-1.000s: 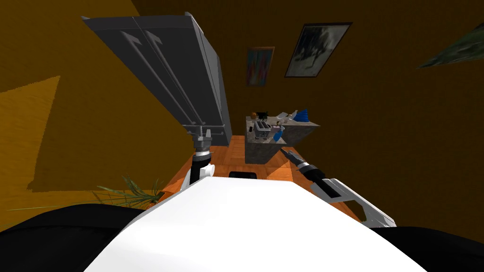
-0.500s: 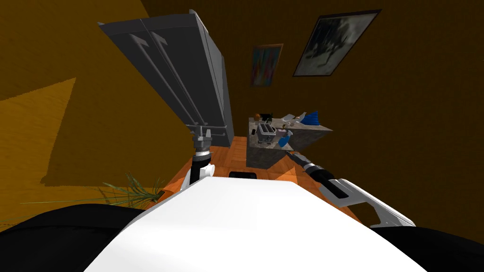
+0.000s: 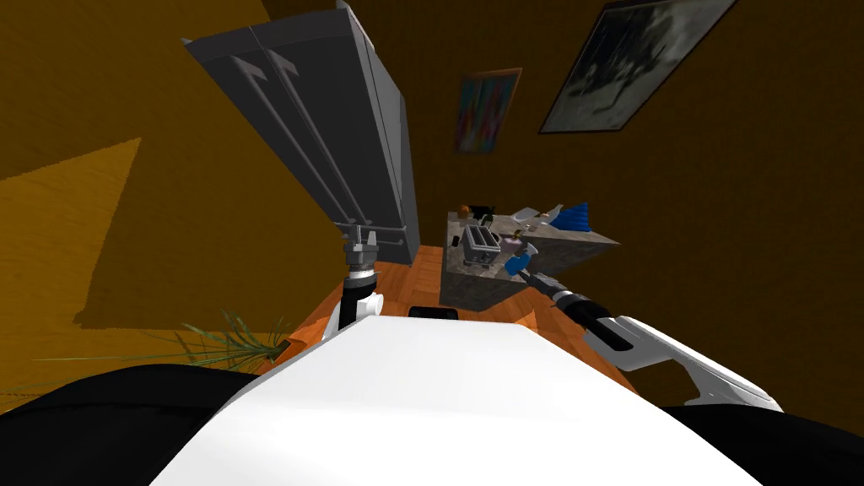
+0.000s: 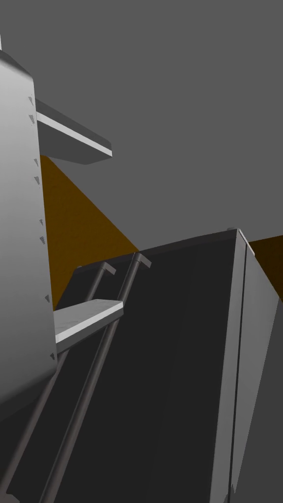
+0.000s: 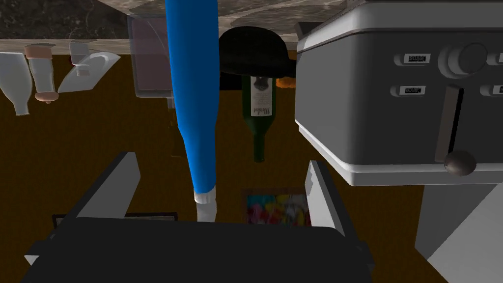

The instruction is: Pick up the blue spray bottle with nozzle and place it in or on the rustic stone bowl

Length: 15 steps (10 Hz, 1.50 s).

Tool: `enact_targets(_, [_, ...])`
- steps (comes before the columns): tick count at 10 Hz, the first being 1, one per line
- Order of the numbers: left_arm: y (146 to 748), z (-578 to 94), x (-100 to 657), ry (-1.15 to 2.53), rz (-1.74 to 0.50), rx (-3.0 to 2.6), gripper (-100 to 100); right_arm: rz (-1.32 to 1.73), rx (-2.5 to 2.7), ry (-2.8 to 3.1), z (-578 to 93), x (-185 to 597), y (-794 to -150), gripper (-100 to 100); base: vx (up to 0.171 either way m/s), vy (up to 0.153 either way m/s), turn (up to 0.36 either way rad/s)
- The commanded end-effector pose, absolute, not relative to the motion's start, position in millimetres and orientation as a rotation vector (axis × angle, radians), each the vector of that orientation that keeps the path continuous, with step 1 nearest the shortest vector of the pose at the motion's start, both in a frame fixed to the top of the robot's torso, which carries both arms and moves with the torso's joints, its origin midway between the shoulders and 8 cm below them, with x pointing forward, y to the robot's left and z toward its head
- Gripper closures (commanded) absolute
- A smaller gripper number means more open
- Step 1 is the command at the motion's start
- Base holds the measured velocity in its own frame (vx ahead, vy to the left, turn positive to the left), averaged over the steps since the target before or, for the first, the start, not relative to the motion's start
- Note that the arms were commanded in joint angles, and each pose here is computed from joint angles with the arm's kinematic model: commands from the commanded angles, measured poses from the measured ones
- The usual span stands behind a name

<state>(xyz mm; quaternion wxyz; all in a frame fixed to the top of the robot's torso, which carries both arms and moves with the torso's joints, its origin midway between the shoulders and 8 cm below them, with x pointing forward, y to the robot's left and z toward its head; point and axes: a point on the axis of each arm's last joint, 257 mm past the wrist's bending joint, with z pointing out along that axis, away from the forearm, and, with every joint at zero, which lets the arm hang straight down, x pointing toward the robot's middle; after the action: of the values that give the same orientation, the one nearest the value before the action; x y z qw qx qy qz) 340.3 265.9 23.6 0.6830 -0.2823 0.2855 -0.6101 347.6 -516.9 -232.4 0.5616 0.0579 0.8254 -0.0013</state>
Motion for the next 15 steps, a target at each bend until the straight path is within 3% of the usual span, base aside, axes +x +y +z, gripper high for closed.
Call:
enact_targets(1, [265.9,23.6,340.3,0.640,-1.368,-0.633,0,-0.049,0.135,1.958,-228.4,346.3,-532.3,-100,0.152,-0.049,0.114])
enact_targets(4, [265.8,23.6,340.3,0.640,-1.368,-0.633,0,-0.089,0.125,1.968,-225.1,347.6,-545.2,-100,0.090,-0.004,0.063])
enact_targets(5, [265.8,23.7,340.3,0.640,-1.368,-0.633,0,-0.093,0.126,1.969,-224.6,347.8,-546.5,0,0.000,0.000,0.000])
enact_targets(6, [265.8,23.7,340.3,0.640,-1.368,-0.633,0,-0.113,0.157,1.966,-228.5,349.2,-557.3,-100,-0.034,-0.027,0.146])
enact_targets(8, [265.8,23.7,340.3,0.640,-1.368,-0.633,0,-0.113,0.157,1.966,-228.9,350.5,-557.7,-100,-0.028,-0.028,0.105])
enact_targets(9, [265.8,23.7,340.3,0.640,-1.368,-0.633,0,-0.115,0.160,1.965,-229.1,350.6,-558.5,100,0.000,0.000,0.000])
enact_targets(13, [265.8,23.7,340.3,0.640,-1.368,-0.633,0,-0.114,0.159,1.965,-229.0,350.7,-558.2,100,0.000,0.000,0.000])
enact_targets(14, [265.8,23.7,340.3,0.640,-1.368,-0.633,0,-0.114,0.159,1.965,-229.1,350.7,-558.2,0,0.000,0.000,0.000])
enact_targets(15, [265.8,23.7,340.3,0.640,-1.368,-0.633,0,-0.096,0.131,1.968,-225.2,348.1,-548.2,100,0.026,0.020,-0.198])
